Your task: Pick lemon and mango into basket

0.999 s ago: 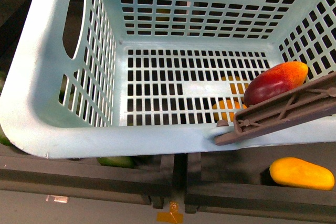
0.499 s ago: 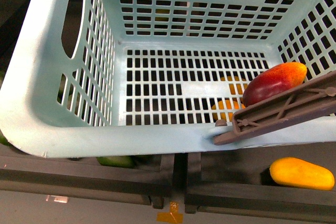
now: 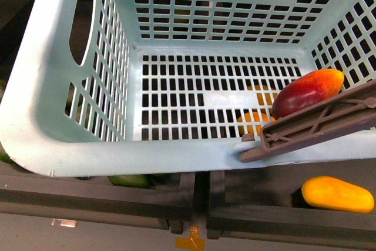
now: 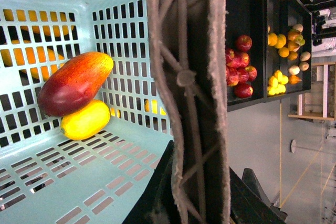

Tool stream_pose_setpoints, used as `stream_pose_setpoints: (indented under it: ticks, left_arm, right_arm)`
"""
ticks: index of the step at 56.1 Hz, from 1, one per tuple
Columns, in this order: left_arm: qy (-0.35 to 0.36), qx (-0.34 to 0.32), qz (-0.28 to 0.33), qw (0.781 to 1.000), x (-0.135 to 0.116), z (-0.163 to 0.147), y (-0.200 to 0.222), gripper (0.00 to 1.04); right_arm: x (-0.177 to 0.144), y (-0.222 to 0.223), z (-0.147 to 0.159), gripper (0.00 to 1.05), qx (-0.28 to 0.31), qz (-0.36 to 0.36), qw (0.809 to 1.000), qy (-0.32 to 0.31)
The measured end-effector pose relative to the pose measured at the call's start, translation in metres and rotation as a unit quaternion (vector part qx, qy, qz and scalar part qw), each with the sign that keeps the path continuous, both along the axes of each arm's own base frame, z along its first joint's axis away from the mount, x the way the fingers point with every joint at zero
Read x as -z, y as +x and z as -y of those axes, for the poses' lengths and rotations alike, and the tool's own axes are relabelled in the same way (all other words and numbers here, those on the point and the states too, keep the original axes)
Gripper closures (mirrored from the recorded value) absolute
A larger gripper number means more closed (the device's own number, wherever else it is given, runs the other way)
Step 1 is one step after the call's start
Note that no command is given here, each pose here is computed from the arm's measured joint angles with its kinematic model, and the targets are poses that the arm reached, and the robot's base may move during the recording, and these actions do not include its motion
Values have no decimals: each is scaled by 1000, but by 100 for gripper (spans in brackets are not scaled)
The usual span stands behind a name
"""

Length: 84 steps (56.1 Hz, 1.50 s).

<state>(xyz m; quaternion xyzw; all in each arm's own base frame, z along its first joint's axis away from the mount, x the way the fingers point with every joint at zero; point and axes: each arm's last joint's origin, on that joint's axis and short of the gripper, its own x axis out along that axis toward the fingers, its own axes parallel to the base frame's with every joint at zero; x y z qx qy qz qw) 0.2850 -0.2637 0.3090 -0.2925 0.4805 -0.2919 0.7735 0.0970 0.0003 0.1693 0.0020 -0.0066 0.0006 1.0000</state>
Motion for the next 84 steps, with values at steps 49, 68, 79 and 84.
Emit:
stream_pose_setpoints:
  ticks: [49, 68, 79, 84]
  left_arm:
    - [-1, 1, -1, 1000, 0, 0, 0, 98]
    - [1, -2, 1, 1000, 0, 0, 0, 98]
    - [0, -2, 0, 1000, 0, -1, 1, 98]
    - [1, -12, 0, 1000, 0, -5, 4, 98]
  right_arm:
    - [0, 0, 0, 9, 0, 0, 1000, 0]
    - [0, 0, 0, 9, 0, 0, 1000, 0]
    - [0, 0, 0, 9, -2, 0, 1000, 0]
    - [0, 0, 0, 9, -4, 0, 1000, -1]
